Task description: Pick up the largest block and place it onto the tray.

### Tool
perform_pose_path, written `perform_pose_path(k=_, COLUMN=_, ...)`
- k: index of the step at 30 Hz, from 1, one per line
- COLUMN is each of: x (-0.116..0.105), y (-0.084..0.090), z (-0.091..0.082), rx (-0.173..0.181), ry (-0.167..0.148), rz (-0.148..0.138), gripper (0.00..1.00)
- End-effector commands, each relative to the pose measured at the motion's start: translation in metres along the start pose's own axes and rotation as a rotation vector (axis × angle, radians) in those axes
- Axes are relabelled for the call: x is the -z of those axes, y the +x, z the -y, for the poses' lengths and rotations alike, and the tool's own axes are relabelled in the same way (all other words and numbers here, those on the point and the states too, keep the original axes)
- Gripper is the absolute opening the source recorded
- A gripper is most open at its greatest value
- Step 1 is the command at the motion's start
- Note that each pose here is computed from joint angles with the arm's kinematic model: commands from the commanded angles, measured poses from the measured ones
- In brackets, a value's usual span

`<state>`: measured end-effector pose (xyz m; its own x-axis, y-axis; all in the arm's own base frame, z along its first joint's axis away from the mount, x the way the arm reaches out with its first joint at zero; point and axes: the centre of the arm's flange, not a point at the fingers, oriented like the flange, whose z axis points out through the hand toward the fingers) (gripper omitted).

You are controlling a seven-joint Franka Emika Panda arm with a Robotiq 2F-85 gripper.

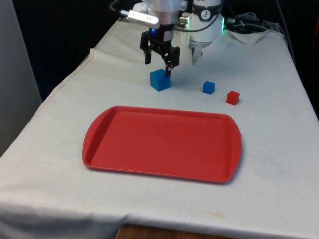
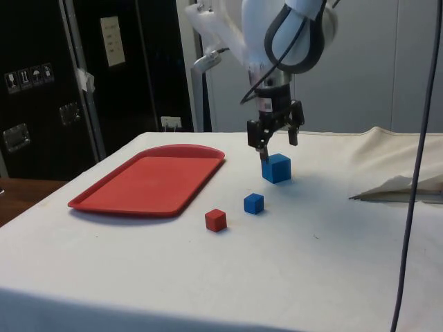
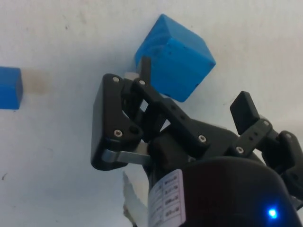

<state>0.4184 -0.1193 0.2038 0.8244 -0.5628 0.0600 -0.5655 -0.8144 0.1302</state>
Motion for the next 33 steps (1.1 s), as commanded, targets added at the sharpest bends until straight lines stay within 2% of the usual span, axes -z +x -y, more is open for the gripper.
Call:
perform_pose_path(k=1, x=-0.001, y=-0.003, z=0.001, rx=-0.013, ry=0.016, rz=-0.001, gripper=1.00)
perform_pose_path(k=2, x=-0.002, y=-0.003, z=0.002, rx=-0.018, ry=0.017, rz=0.000, gripper=1.00)
perform_pose_path(k=3, x=-0.003, y=-0.001, z=0.000, rx=-0.013, ry=0.000, rz=0.003, gripper=1.00)
perform_pose_path(k=4, x=-0.003, y=-0.003, z=0.002, rx=-0.025, ry=0.017, rz=0.000, gripper=1.00)
perform_pose_path(k=10, x=-0.006, y=-0.005, z=0.006, rx=-0.057, ry=0.039, rz=-0.007, gripper=1.00)
perform_pose_path(k=11, x=-0.009, y=-0.002, z=0.006, rx=-0.054, ry=0.019, rz=-0.004, gripper=1.00)
perform_pose_path(k=12, x=-0.005, y=-0.005, z=0.008, rx=-0.061, ry=0.044, rz=-0.009, gripper=1.00)
perform_pose_path(k=17, x=-0.006, y=-0.009, z=0.012, rx=-0.082, ry=0.063, rz=-0.018, gripper=1.00)
perform_pose_path(k=19, x=-0.009, y=-0.011, z=0.015, rx=-0.090, ry=0.063, rz=-0.021, gripper=1.00)
perform_pose_path(k=20, x=-0.010, y=-0.008, z=0.012, rx=-0.083, ry=0.046, rz=-0.013, gripper=1.00)
perform_pose_path(k=21, x=-0.010, y=-0.012, z=0.016, rx=-0.093, ry=0.062, rz=-0.023, gripper=1.00)
perform_pose_path(k=24, x=-0.016, y=-0.015, z=0.019, rx=-0.108, ry=0.058, rz=-0.027, gripper=1.00)
perform_pose_path(k=26, x=-0.019, y=-0.016, z=0.019, rx=-0.117, ry=0.053, rz=-0.029, gripper=1.00)
perform_pose_path(k=27, x=-0.020, y=-0.014, z=0.018, rx=-0.109, ry=0.039, rz=-0.024, gripper=1.00)
perform_pose_path(k=28, x=-0.020, y=-0.016, z=0.020, rx=-0.120, ry=0.051, rz=-0.031, gripper=1.00)
perform_pose_path(k=33, x=-0.028, y=-0.011, z=0.016, rx=-0.139, ry=0.030, rz=-0.051, gripper=1.00)
